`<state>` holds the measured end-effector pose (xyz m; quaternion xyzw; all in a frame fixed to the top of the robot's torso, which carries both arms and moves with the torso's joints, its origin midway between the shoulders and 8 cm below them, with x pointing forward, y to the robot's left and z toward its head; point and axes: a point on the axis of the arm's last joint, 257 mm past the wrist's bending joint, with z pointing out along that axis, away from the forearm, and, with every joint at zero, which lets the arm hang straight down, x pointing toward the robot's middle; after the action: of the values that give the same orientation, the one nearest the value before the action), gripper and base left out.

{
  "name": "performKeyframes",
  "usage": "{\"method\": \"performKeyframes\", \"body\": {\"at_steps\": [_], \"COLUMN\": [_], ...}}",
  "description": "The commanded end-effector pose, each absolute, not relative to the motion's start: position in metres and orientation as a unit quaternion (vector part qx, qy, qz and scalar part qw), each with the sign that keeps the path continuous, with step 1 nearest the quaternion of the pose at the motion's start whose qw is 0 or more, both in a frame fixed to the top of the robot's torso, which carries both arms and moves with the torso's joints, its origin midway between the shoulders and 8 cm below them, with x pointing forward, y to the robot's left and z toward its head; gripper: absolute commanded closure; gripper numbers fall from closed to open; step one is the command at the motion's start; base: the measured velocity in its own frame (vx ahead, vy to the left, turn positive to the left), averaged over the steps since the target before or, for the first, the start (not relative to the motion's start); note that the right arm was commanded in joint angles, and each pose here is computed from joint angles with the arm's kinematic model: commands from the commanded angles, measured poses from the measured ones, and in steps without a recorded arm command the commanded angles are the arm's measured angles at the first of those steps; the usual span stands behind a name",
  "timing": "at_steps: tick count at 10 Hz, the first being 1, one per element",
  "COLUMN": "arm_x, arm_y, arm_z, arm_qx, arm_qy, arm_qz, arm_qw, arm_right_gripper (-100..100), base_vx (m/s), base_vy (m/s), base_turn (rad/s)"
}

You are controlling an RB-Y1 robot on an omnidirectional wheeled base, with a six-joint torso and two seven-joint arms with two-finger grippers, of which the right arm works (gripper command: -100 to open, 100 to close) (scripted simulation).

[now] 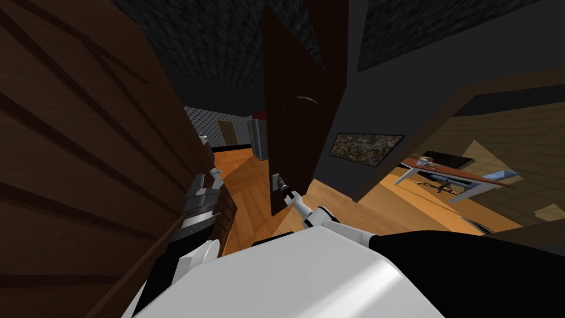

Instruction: Push the door open

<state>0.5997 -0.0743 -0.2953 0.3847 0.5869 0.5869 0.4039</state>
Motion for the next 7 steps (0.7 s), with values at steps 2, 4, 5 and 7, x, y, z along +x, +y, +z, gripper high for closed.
{"method": "performKeyframes", "body": {"at_steps": [2,4,5,7], "arm_x": [0.603,0.606,0.607,0.604], "arm_y": [-0.087,-0.095,-0.097,-0.099], "arm_z": [-0.289,-0.289,-0.289,-0.296], "arm_qx": [0.386,0.394,0.397,0.4], "arm_qy": [0.583,0.578,0.576,0.581], "arm_qz": [0.584,0.577,0.575,0.569], "arm_qw": [0.412,0.422,0.425,0.422], "arm_right_gripper": [100,100,100,-100], "base_vx": [-0.005,0.09,0.109,0.012], "base_vy": [-0.006,0.078,0.098,0.04], "base_turn": [0.0,-0.125,-0.084,-0.041]}}
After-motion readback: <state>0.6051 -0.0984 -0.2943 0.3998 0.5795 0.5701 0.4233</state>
